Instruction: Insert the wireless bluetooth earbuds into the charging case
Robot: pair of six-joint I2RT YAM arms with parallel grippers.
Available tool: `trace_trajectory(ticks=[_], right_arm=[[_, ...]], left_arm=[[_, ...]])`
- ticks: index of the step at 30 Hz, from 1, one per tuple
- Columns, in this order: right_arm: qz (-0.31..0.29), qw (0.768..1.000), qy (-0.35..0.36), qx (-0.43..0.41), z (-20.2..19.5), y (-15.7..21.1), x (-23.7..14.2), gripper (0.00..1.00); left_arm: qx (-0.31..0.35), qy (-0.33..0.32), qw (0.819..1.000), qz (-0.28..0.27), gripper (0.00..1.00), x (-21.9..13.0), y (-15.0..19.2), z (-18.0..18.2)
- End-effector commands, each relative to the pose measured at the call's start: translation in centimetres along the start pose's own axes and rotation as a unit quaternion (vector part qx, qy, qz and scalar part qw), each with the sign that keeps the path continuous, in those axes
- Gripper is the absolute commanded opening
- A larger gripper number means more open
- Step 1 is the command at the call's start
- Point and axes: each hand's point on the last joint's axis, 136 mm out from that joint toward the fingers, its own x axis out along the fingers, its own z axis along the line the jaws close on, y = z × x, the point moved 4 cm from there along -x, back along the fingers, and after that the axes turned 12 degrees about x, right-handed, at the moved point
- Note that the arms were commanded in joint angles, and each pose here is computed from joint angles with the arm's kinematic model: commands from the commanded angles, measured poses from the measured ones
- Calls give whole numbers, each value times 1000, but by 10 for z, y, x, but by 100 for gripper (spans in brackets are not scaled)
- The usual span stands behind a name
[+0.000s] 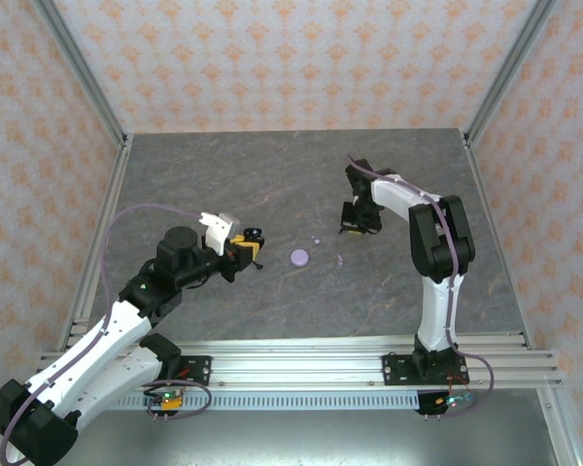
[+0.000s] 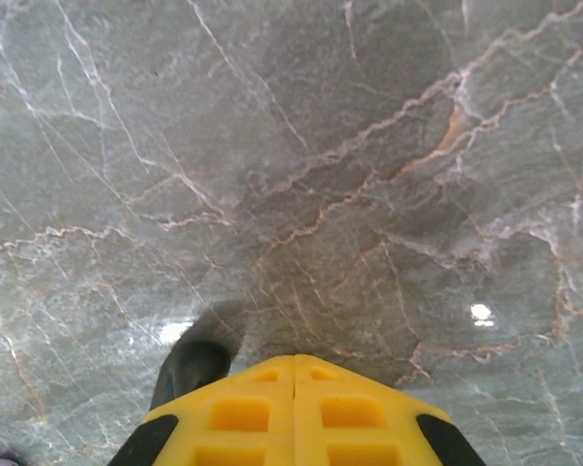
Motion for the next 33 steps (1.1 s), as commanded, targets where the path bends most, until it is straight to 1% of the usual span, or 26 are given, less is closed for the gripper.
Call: trace_trajectory(ticks=[1, 16, 24, 29, 33], right_arm=[[-6, 1000, 2, 4, 4, -7, 2, 7], [-7, 1000, -24, -17, 21, -12, -3, 7], [-9, 1000, -15, -24, 21, -13, -6, 8], [-39, 999, 1, -27, 15, -14, -24, 11], [-52, 998, -14, -36, 17, -11, -41, 15]], left_arm=[[6, -4, 1000, -18, 11, -3, -13, -1], [1, -3, 1000, -17, 11, -3, -12, -1], [0, -4, 1000, -17, 11, -4, -11, -1], [-2, -4, 1000, -17, 11, -4, -11, -1], [-1, -4, 1000, -18, 11, -5, -12, -1]])
